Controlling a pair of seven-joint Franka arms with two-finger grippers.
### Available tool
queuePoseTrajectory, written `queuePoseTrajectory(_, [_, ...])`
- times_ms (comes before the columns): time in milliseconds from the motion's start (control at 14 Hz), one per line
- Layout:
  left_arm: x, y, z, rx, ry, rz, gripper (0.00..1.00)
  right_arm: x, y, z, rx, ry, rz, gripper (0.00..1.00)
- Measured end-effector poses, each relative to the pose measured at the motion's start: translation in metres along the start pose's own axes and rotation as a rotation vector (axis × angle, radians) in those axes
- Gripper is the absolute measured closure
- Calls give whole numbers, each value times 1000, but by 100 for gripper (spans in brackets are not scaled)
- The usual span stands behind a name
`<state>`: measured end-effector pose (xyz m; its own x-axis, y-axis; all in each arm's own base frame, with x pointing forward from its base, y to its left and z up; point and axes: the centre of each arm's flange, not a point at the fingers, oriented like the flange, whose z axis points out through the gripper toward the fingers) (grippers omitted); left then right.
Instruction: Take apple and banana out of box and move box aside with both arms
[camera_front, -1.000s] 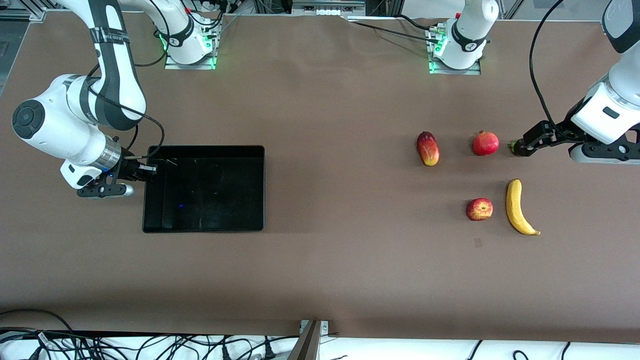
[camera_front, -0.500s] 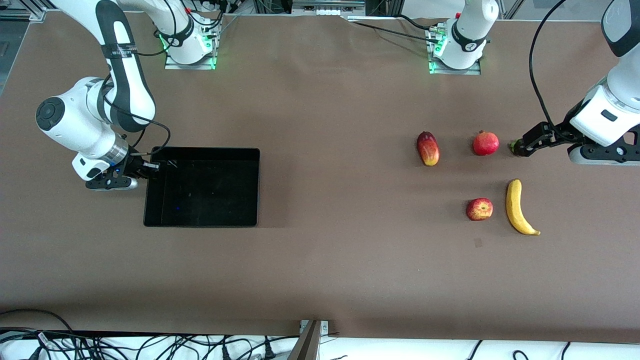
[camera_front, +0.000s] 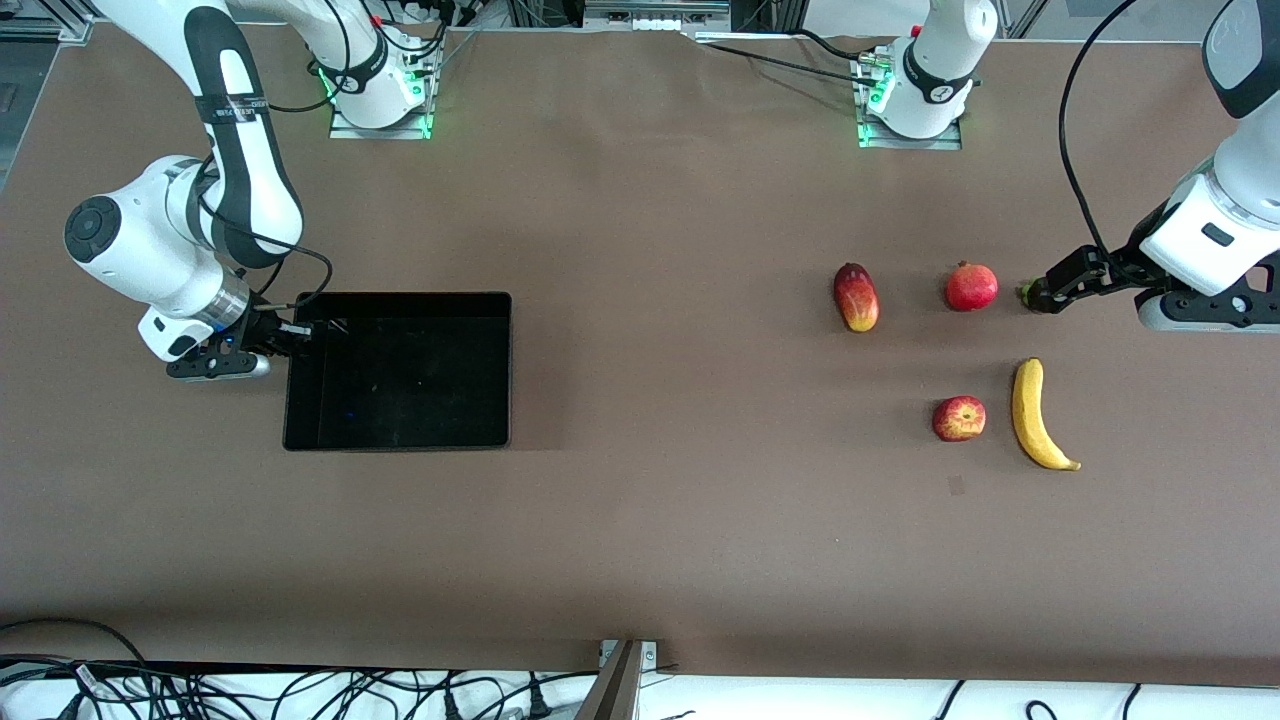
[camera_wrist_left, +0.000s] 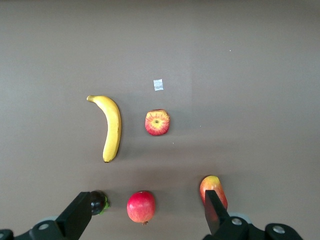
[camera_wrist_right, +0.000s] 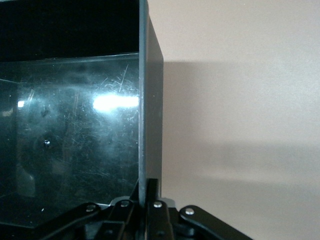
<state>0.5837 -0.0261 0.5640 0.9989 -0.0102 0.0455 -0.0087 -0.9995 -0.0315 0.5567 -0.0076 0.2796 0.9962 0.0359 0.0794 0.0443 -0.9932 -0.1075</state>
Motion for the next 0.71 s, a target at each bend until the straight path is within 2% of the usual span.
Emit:
queuePoseTrajectory(357, [0,1,2,0,-4,1,0,1,-1,-2,7,4,4,46])
queuePoseTrajectory(429, [1,1,3,0,-5,1,0,1,-1,-3,14,-5,4,32])
queuePoseTrajectory(643, [1,1,4,0,-8,2,0,8,2,-19,59,-71,9,4])
queuePoseTrajectory(714, [1,1,4,0,-8,1,0,15,5,-33,66,-94,2,0])
